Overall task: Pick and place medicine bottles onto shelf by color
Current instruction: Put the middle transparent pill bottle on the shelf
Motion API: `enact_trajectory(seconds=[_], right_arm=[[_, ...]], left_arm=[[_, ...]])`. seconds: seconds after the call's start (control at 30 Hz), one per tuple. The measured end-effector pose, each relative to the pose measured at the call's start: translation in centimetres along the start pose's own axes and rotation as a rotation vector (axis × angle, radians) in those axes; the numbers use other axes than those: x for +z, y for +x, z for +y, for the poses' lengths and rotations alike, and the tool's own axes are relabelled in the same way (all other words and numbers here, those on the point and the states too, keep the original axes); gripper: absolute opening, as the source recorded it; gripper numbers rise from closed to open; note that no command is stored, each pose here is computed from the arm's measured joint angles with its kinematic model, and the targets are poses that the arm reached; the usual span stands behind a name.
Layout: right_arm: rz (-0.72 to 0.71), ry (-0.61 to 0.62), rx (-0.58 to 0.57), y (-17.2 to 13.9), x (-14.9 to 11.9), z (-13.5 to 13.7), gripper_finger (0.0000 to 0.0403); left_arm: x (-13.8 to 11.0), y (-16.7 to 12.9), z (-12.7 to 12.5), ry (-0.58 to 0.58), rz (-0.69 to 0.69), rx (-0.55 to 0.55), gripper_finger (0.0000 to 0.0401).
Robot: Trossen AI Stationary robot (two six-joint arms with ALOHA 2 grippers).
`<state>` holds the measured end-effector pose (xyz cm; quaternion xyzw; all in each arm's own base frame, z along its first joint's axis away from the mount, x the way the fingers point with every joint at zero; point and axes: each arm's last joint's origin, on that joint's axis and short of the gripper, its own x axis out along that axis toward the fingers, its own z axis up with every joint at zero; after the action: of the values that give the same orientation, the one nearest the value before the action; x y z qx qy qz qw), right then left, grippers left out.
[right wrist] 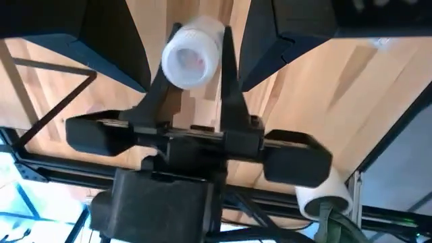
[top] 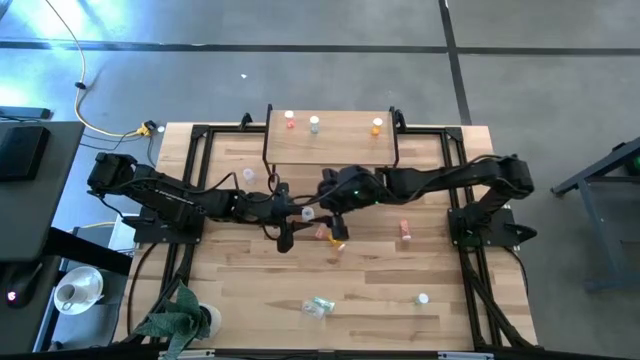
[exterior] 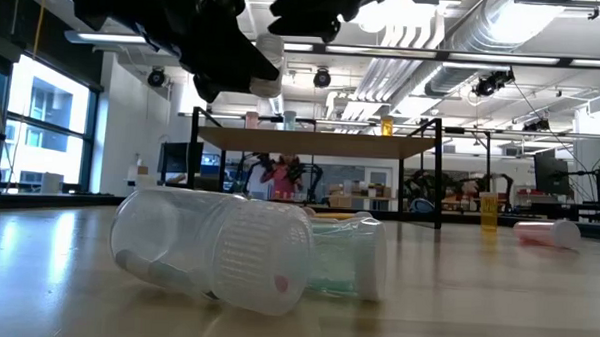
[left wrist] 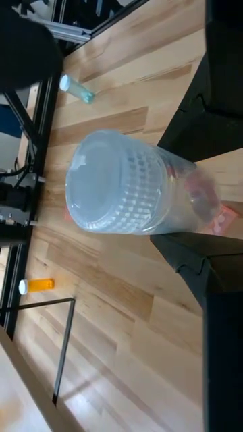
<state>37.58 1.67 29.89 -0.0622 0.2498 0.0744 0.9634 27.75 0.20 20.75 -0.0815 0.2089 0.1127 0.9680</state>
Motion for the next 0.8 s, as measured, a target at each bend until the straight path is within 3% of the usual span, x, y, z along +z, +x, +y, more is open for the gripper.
enact_trajectory(seconds=[0.8], right_arm=[[0.045,0.07,-0.023,1.6,-1.2,-1.2,0.0216]], left_arm=[[0.1,0.0,0.2,0.094,-0.02,0.058,0.014]])
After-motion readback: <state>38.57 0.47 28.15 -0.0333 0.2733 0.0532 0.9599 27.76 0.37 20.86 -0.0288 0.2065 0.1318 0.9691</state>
